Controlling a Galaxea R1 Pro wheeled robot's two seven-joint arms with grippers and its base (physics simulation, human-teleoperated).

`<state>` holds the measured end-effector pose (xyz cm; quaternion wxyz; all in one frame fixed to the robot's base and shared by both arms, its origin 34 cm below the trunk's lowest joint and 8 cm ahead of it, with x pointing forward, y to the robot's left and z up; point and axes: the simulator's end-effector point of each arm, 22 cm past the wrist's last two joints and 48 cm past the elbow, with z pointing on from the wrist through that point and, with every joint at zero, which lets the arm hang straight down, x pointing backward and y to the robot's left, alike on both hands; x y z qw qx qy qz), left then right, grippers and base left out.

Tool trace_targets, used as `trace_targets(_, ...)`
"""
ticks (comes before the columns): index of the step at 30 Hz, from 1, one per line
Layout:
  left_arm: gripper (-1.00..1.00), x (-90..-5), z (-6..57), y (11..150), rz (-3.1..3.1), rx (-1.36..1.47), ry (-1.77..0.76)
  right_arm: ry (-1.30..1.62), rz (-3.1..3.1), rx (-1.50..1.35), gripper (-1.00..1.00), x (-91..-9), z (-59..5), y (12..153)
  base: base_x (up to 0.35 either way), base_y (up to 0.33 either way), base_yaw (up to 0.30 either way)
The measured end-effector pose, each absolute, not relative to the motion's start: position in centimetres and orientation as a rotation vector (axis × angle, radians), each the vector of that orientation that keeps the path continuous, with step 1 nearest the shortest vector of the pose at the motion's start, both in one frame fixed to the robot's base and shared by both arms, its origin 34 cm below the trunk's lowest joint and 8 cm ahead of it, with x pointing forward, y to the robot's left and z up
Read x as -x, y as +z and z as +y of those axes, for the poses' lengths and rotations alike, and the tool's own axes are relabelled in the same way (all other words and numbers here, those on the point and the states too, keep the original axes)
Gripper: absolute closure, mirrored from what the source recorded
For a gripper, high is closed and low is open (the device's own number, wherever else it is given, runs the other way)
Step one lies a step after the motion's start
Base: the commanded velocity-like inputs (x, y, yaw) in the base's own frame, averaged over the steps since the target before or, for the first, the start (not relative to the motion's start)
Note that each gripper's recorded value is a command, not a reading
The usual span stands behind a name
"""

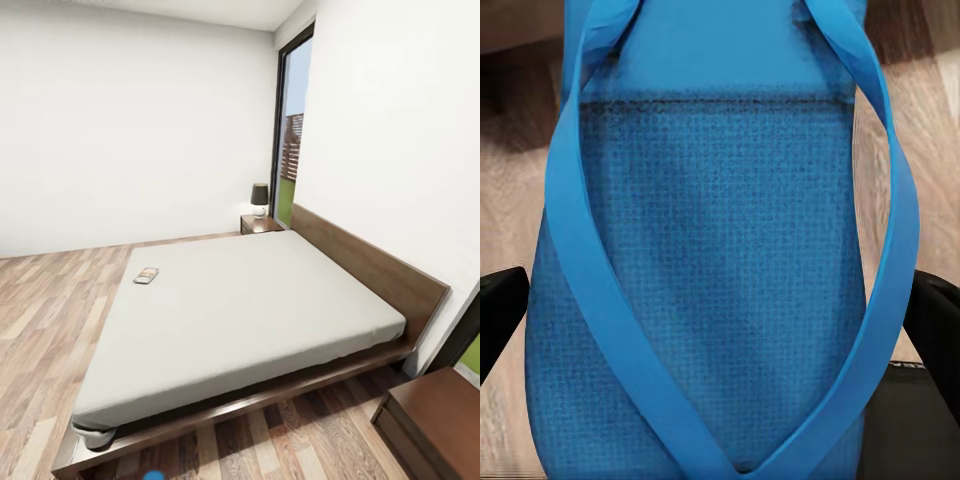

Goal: In the bedroom, move the book from the bed onto either nightstand, and place the two sandals side by side next to the bed.

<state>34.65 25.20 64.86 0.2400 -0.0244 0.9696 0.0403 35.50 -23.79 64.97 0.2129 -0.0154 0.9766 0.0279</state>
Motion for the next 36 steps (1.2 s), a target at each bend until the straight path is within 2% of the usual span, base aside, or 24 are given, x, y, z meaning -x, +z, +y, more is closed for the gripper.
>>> trace_targets(15, 1.0, -34.32, 25.2, 64.61, 2.664, 0.067, 0.111, 0.075, 2.723, 0.047, 1.0, -35.09, -23.87, 64.69, 0.0, 0.0, 0.2)
trace_targets(36, 1.0, -34.19, 25.2, 64.54, 2.666, 0.067, 0.111, 0.073, 2.725, 0.047, 1.0, -35.0, -24.0, 64.62, 0.0, 0.0, 0.014)
